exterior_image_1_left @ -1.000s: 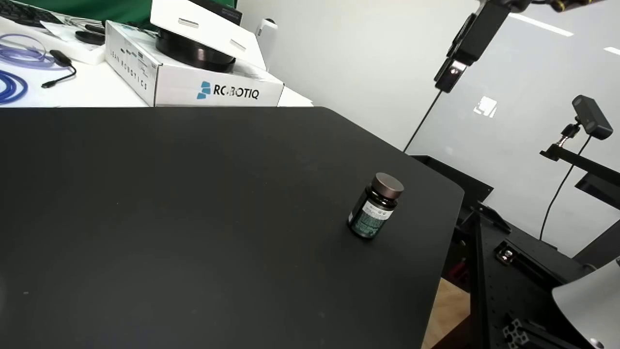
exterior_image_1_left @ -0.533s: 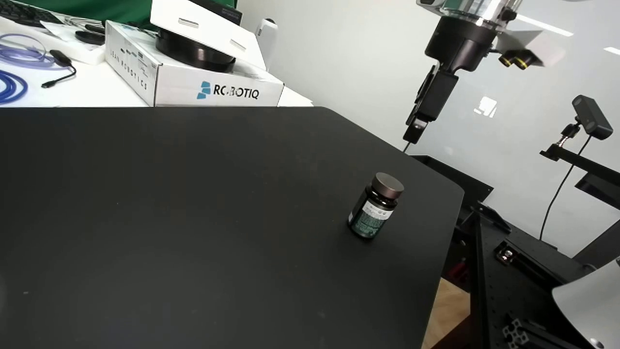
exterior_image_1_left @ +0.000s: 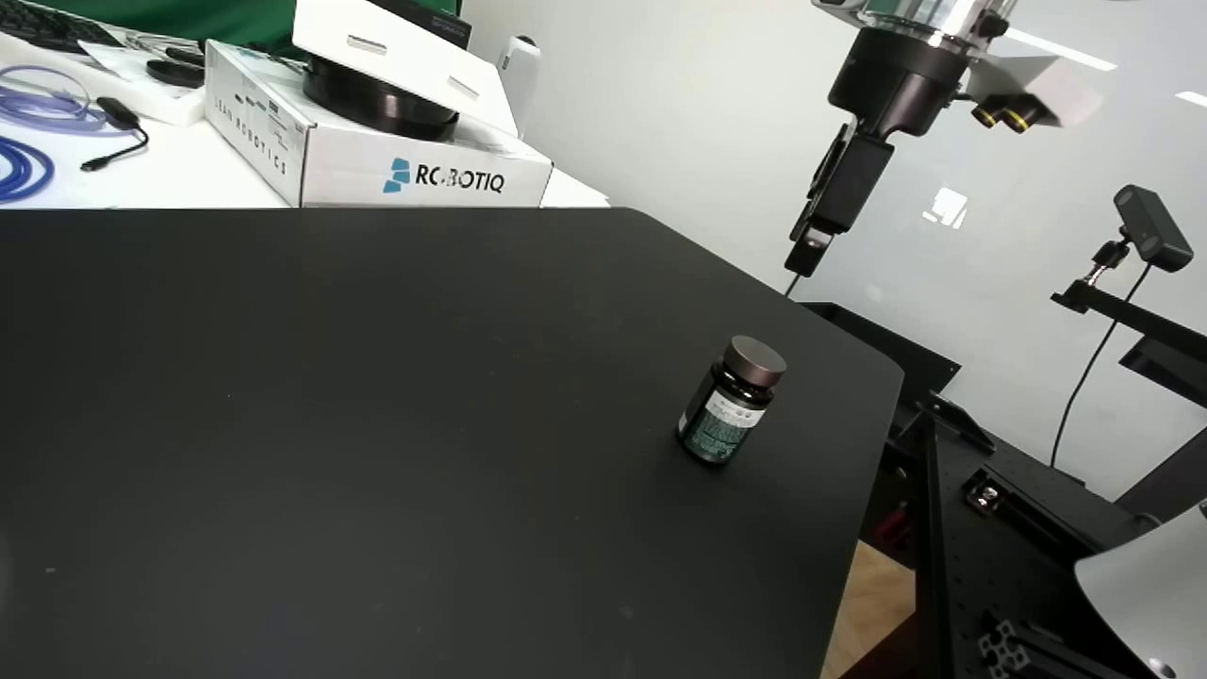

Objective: Move the bottle backwards

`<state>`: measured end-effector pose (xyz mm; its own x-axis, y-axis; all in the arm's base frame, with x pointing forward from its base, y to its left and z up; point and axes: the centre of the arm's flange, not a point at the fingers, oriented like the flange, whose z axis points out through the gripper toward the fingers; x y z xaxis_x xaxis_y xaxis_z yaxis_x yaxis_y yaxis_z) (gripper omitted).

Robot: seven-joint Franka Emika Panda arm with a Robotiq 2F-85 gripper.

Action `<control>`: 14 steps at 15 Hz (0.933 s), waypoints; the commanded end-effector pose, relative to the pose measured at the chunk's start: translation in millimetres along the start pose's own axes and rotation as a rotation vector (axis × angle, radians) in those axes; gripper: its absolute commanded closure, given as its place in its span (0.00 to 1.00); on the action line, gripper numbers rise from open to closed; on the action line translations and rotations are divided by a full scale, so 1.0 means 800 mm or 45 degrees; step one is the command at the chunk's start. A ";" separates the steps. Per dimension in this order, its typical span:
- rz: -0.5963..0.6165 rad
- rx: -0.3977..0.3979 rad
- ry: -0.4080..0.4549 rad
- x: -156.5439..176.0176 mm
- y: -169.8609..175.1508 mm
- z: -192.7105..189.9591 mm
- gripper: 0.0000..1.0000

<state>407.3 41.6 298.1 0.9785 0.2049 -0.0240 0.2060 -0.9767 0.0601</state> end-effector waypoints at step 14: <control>-0.071 0.065 0.017 -0.034 0.000 0.112 0.00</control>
<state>383.6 34.0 225.3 0.9692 0.2424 -0.0433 0.2434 -0.9697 0.0213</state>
